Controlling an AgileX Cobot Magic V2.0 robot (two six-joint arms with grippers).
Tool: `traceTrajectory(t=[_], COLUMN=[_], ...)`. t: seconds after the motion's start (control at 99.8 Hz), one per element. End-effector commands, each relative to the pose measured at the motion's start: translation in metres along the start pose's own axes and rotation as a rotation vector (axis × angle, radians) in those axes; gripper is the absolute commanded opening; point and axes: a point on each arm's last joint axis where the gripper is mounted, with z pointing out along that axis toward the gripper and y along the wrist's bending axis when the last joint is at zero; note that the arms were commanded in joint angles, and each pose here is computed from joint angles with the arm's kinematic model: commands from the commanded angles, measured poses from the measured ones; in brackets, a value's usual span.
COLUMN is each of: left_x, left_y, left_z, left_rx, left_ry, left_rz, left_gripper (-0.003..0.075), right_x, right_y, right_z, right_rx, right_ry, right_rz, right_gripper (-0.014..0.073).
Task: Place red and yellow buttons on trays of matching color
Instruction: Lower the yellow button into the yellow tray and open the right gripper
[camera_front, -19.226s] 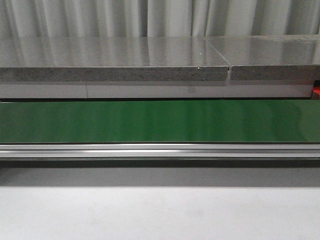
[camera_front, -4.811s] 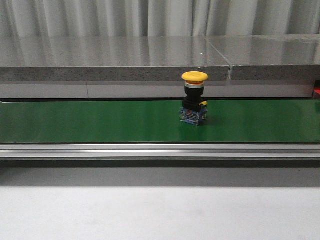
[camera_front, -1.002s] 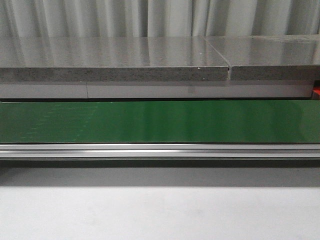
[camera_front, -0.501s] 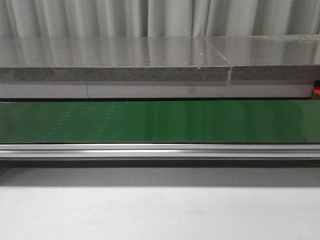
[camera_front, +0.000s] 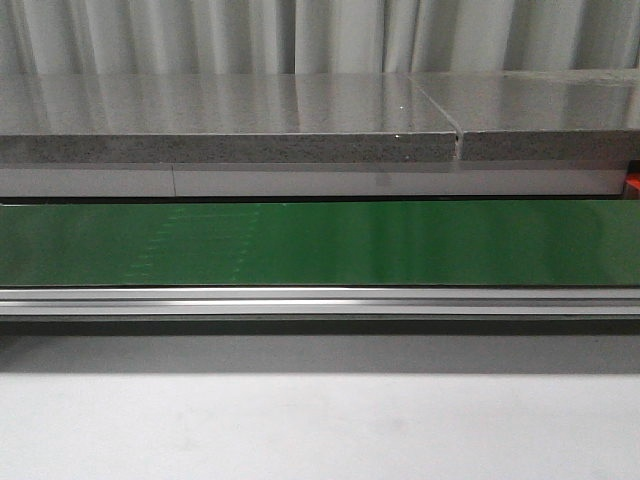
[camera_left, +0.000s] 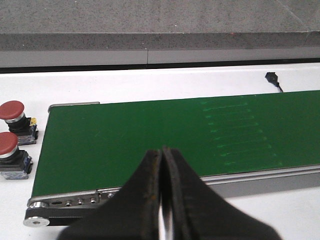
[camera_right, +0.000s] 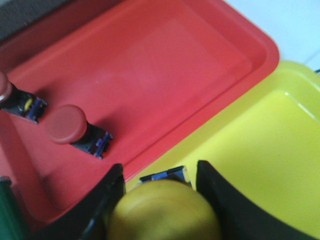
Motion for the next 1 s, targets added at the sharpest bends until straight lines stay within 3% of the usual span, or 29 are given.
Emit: traceTrajectory(t=[0.0, 0.812, 0.992], left_x=[-0.015, -0.015, -0.015], left_y=[-0.002, -0.002, -0.002], left_z=[-0.004, -0.004, -0.004], left_rx=[0.013, 0.013, 0.013], left_ry=[-0.103, -0.103, -0.103], left_rz=[-0.012, -0.012, -0.012], left_gripper=[-0.0019, -0.0019, -0.0019], right_x=[-0.015, 0.021, 0.026], right_y=[-0.003, -0.017, -0.018], right_z=[-0.003, 0.069, 0.076], right_rx=[0.019, 0.053, 0.053], right_ry=[-0.094, 0.108, 0.14], right_rz=[-0.004, 0.014, 0.016], right_gripper=[0.0127, 0.0127, 0.0215])
